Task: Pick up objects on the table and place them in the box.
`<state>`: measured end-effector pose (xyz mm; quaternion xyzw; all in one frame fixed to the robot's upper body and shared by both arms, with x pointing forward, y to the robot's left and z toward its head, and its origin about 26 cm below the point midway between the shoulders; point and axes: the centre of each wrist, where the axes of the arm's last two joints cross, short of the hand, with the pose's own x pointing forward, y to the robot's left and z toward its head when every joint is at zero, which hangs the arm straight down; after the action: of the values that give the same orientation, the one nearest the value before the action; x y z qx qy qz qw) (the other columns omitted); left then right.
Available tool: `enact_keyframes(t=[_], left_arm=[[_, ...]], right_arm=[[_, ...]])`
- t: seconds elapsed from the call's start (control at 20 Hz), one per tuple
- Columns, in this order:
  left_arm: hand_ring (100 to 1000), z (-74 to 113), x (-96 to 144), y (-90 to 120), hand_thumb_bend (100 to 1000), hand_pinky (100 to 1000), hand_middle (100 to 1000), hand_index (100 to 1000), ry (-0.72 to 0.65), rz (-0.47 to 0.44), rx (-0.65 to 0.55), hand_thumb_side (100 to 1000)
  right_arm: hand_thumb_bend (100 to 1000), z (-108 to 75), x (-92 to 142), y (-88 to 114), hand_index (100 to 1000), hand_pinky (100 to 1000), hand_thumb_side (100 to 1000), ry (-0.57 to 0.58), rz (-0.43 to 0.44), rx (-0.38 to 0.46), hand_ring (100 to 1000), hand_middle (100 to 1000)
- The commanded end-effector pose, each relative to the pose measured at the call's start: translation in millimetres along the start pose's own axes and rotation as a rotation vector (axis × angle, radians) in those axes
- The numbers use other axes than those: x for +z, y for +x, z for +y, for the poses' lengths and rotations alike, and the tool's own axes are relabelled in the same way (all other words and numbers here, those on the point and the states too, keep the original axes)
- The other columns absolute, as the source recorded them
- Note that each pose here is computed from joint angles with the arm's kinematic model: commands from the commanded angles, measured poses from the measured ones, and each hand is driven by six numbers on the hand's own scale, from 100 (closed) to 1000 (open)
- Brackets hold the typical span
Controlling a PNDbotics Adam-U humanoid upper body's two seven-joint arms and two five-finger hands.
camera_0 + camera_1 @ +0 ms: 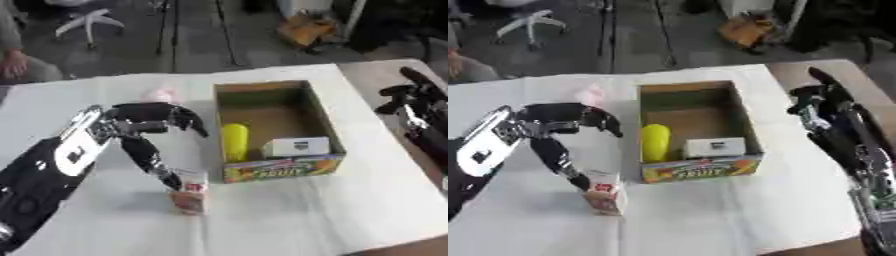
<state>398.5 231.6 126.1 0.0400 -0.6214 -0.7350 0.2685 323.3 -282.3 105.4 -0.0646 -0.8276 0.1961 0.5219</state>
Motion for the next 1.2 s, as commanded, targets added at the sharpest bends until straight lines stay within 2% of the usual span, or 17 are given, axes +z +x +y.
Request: enact_keyframes(t=[0.05, 0.5, 1.0, 1.05, 1.2], left_arm=[[900, 16.7, 6.8, 2.1, 1000, 739, 759, 872, -0.304, -0.193, -0.235, 688], [904, 9.5, 1.8, 2.4, 1000, 739, 759, 874, -0.356, -0.196, -0.237, 695], [886, 12.7, 1.2, 3.9, 1000, 747, 755, 873, -0.394, -0.185, -0.31, 670], [819, 13.5, 1.4, 4.0, 1000, 751, 755, 872, -0.396, -0.184, -0.316, 652], [803, 17.4, 2.0, 6.4, 1000, 752, 756, 872, -0.411, -0.175, -0.358, 643]], right_arm=[[123, -6.9, -4.1, 5.3, 1000, 722, 522, 0.001, -0.018, 0.022, 623, 713], [123, -6.7, -4.2, 5.1, 1000, 722, 522, 0.002, -0.018, 0.02, 623, 713], [123, -6.9, -3.8, 4.8, 1000, 722, 523, 0.002, -0.016, 0.02, 622, 713], [122, -6.9, -3.8, 4.7, 1000, 722, 524, 0.001, -0.016, 0.02, 622, 713], [122, -6.6, -3.9, 4.7, 1000, 722, 524, 0.002, -0.016, 0.019, 622, 713]])
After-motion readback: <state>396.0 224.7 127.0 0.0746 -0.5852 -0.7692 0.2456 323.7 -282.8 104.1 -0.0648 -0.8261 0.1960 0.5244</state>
